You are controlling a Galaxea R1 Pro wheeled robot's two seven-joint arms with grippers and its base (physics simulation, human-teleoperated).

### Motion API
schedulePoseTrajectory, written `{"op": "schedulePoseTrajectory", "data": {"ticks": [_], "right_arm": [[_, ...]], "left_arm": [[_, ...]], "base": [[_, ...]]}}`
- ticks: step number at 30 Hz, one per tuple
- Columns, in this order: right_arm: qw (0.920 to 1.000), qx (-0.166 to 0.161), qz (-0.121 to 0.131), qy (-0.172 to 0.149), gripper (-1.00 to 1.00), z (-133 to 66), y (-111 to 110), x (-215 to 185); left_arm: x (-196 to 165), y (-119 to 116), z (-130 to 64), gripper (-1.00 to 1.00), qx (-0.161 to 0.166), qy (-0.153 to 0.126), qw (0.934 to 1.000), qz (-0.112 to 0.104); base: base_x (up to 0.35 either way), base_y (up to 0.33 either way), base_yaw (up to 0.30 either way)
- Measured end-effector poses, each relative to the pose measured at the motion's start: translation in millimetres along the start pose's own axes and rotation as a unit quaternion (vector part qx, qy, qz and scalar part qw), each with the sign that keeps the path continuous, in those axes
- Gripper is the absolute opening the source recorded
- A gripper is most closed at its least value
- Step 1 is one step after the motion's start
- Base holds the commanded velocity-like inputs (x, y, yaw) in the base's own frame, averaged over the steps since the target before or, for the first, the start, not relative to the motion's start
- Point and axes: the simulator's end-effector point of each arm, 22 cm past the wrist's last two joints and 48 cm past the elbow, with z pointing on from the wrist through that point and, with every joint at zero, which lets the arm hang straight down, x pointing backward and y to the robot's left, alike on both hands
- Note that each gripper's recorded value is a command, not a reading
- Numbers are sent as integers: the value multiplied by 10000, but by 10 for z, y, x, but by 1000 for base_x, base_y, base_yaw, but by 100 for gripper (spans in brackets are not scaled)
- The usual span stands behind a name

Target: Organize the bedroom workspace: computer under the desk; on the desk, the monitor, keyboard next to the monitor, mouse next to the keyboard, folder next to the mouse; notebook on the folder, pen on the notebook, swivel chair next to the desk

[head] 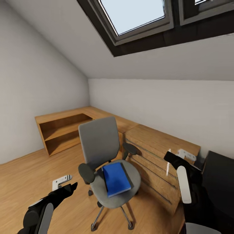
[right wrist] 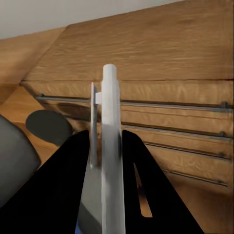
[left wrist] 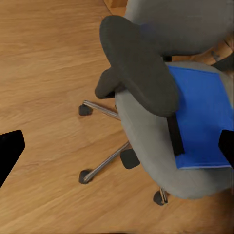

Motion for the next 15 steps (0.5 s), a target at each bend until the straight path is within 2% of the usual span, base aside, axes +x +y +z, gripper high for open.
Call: {"op": "schedulePoseTrajectory", "data": {"ticks": [5, 7, 11, 15], "right_arm": [[9998, 100, 176, -6, -100, -10, -123, -65], [9992, 234, 310, -19, -100, -4, -281, -84], [9989, 289, 370, -26, -100, -1, -349, -92], [9986, 373, 365, -65, -100, 4, -455, -136]], "left_arm": [[-13, -129, -23, 100, 96, 28, 9999, 106], [-20, -150, -25, 100, 119, 15, 9999, 118], [-25, -161, -27, 100, 133, 6, 9998, 121], [-22, -162, -25, 100, 136, 9, 9998, 121]], "base": [[0, 0, -292], [0, 0, -293], [0, -2, -294], [0, -198, -296]]}}
